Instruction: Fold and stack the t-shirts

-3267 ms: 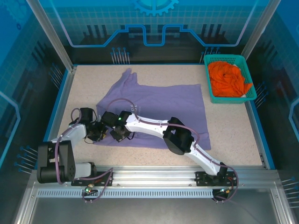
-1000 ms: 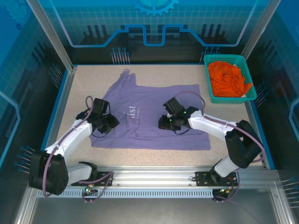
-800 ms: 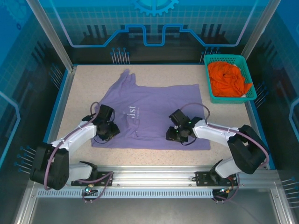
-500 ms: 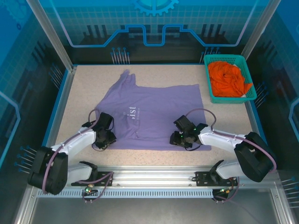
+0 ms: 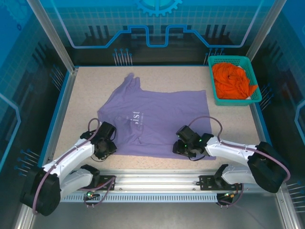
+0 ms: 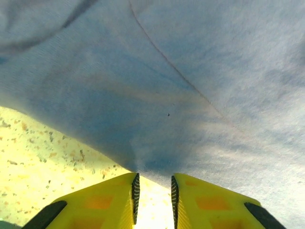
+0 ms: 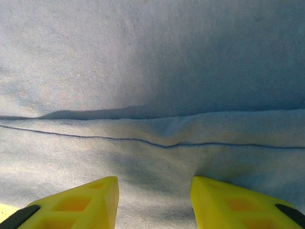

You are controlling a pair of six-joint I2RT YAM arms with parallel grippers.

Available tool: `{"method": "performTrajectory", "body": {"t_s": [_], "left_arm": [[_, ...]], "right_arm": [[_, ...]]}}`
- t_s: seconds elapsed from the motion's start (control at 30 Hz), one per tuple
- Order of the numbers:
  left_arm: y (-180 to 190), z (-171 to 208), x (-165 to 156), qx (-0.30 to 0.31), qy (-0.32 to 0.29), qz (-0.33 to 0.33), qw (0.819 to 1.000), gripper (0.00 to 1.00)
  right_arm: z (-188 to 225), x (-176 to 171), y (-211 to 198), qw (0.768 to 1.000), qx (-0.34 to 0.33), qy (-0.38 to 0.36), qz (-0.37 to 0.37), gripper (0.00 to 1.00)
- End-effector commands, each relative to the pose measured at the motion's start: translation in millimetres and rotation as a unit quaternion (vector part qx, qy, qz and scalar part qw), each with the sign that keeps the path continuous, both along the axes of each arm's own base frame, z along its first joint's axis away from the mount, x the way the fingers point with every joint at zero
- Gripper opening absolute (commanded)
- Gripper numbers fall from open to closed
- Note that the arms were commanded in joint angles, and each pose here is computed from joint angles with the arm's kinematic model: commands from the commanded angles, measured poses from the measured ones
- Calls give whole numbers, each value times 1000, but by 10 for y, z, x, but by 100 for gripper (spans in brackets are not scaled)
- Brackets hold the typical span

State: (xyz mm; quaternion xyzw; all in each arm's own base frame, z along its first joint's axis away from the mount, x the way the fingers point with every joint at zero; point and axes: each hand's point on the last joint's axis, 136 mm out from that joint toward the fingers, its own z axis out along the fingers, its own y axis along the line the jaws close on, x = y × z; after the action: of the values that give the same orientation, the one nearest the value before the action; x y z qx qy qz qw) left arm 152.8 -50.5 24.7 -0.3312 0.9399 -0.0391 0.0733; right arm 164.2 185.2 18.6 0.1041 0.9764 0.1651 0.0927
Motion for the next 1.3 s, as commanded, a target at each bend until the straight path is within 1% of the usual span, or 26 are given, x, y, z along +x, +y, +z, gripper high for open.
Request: {"method": "performTrajectory", "body": {"t_s": [0.0,0.07,0.13,0.2,0.27,0.3,0.37,0.47,0.5,0.57,0.63,0.7,0.73,0.8,0.87,0.9,0.97,1.1,1.17,1.27], "left_arm": [[11,214,9,1,-13,14,1000,28],[-47,473,178,-9,-46,7,999,31],[-119,804,422,-16,-87,-4,996,36],[-208,1170,727,-22,-130,-16,991,41],[-326,1518,1100,-33,-169,-26,985,47],[-390,1640,1266,-40,-181,-33,982,49],[-483,1882,1687,-26,-208,-55,976,55],[-565,2012,2309,-20,-221,-82,972,60],[-581,2019,2496,-22,-225,-91,970,61],[-621,2022,2930,-34,-238,-111,964,63],[-644,1939,3313,-45,-243,-129,960,65],[-626,1897,3690,-45,-253,-147,955,65],[-599,1845,3875,-42,-256,-155,953,65],[-559,1768,4224,-45,-268,-169,947,66],[-513,1664,4546,-49,-276,-182,942,65],[-475,1638,4658,-41,-284,-186,940,66],[-440,1441,4886,-39,-301,-200,932,66],[-421,1107,5160,-20,-337,-220,915,65],[-438,913,5223,-24,-335,-224,915,62],[-481,710,5280,-32,-328,-226,916,62]], "right_arm": [[-53,-238,-327,997,-66,35,-19,51],[128,-132,-299,998,-63,6,-16,58],[346,18,-280,997,-65,-33,-9,66],[576,209,-272,995,-69,-71,-6,73],[793,444,-234,993,-56,-103,-5,80],[874,556,-211,992,-49,-119,0,81],[1068,835,-178,987,-35,-159,5,83],[1325,1280,-227,976,-32,-217,6,85],[1427,1448,-250,971,-29,-238,0,86],[1503,1767,-315,961,-32,-273,-4,88],[1495,2050,-396,956,-40,-291,-10,88],[1489,2307,-450,955,-37,-293,-13,88],[1469,2424,-456,957,-30,-287,-11,86],[1448,2641,-453,958,-16,-285,-10,80],[1453,2818,-431,951,-7,-308,-12,81],[1462,2877,-400,948,-2,-319,-9,81],[1433,2997,-369,945,-4,-327,-3,81],[1249,3109,-287,946,-2,-325,14,79],[1133,3124,-247,946,8,-322,20,78],[1080,3139,-146,946,30,-321,36,77]]}}
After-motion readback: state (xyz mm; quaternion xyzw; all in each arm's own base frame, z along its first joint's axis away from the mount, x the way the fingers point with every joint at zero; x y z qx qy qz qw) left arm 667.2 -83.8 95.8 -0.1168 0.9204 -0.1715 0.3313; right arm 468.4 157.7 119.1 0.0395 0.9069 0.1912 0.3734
